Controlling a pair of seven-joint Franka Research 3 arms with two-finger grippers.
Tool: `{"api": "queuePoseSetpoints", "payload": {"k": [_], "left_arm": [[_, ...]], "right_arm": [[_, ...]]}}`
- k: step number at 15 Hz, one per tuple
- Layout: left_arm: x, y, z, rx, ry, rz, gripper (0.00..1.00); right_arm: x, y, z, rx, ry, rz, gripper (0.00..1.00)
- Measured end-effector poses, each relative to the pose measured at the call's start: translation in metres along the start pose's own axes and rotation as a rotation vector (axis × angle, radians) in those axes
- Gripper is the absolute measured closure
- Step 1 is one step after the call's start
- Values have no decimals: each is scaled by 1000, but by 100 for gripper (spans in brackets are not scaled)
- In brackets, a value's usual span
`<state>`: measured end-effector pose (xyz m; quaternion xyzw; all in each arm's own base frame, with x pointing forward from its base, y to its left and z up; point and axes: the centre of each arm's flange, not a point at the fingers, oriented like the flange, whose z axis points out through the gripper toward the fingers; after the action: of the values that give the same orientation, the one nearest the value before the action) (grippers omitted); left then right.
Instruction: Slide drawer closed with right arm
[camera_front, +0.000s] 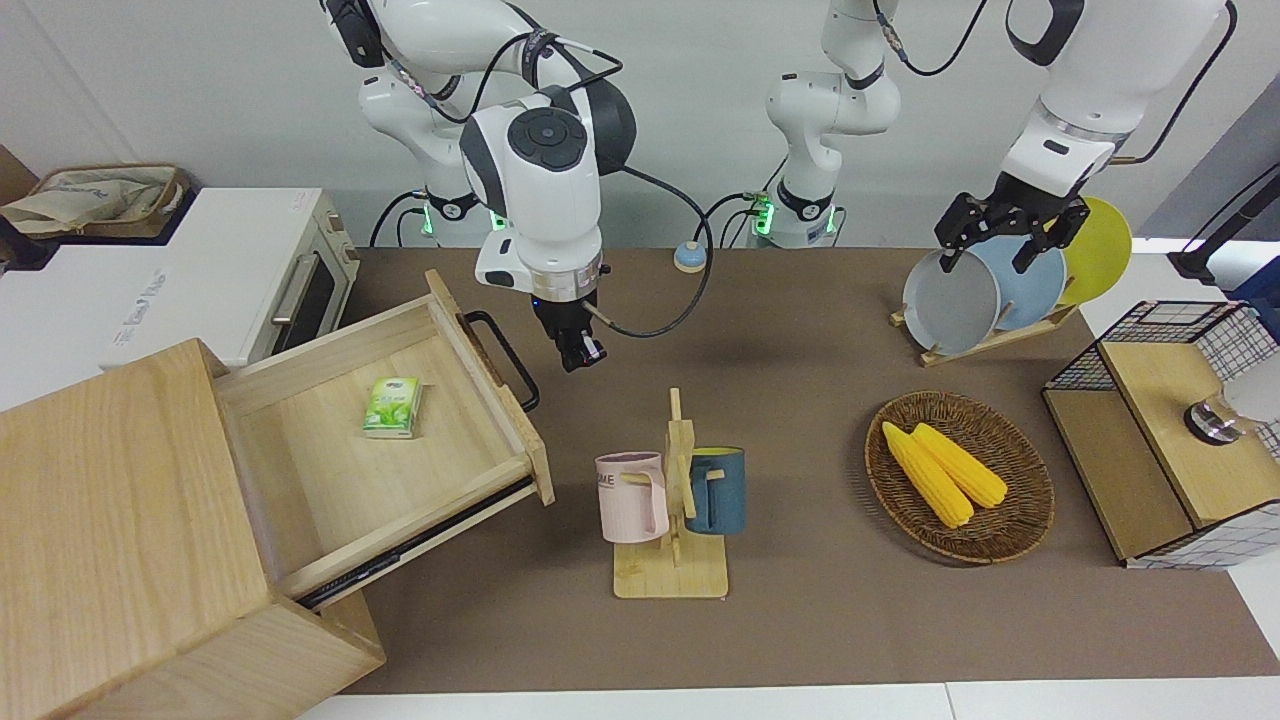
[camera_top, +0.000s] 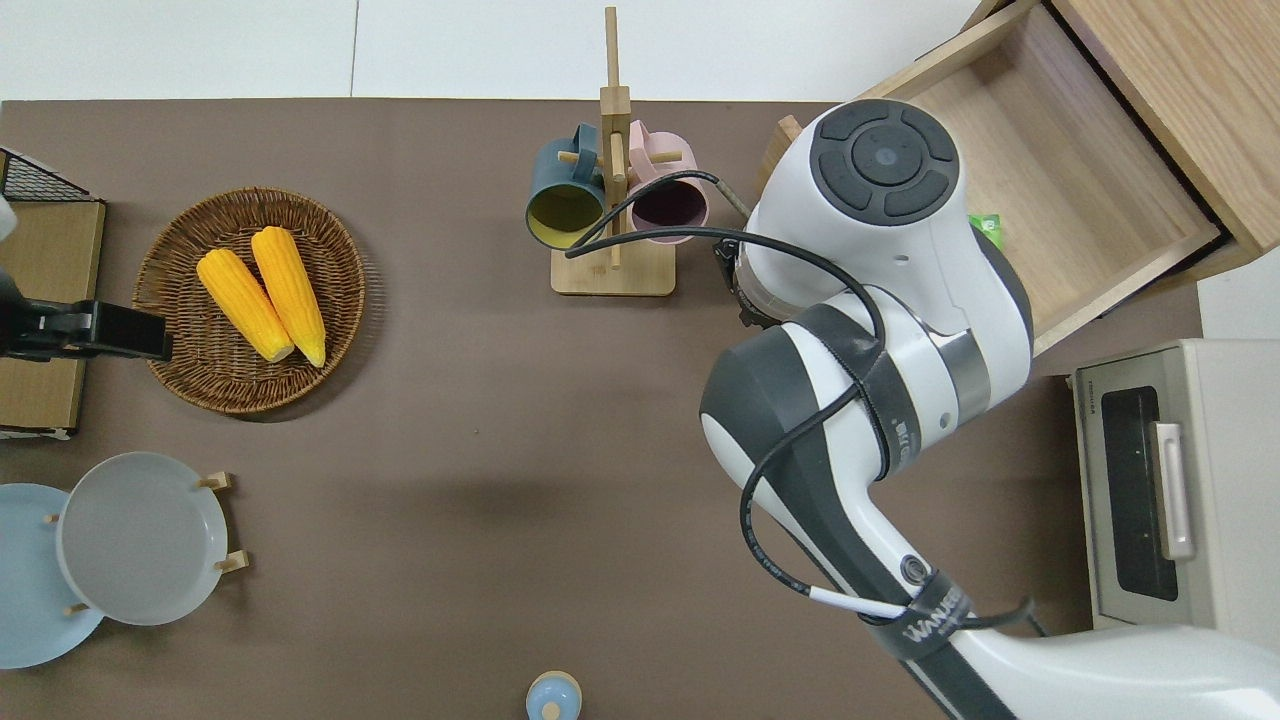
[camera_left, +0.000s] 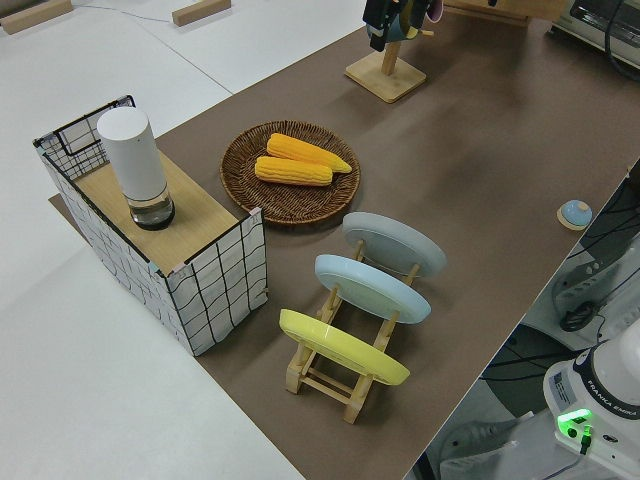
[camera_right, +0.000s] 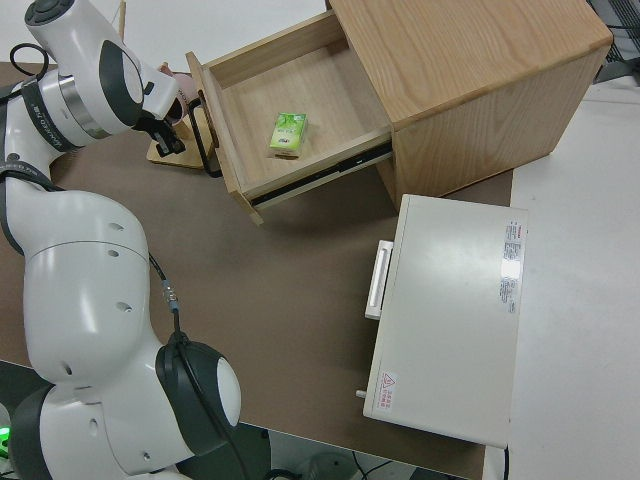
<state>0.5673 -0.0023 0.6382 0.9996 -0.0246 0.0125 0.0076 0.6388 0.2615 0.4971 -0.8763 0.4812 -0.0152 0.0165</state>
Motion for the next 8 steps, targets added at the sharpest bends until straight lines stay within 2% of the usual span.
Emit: {"api": "queuePoseSetpoints", "payload": {"k": [8], "left_arm": [[0, 0, 0, 0, 0, 0, 1]], "right_arm": [[34, 0, 8, 24, 1, 39, 99]]}}
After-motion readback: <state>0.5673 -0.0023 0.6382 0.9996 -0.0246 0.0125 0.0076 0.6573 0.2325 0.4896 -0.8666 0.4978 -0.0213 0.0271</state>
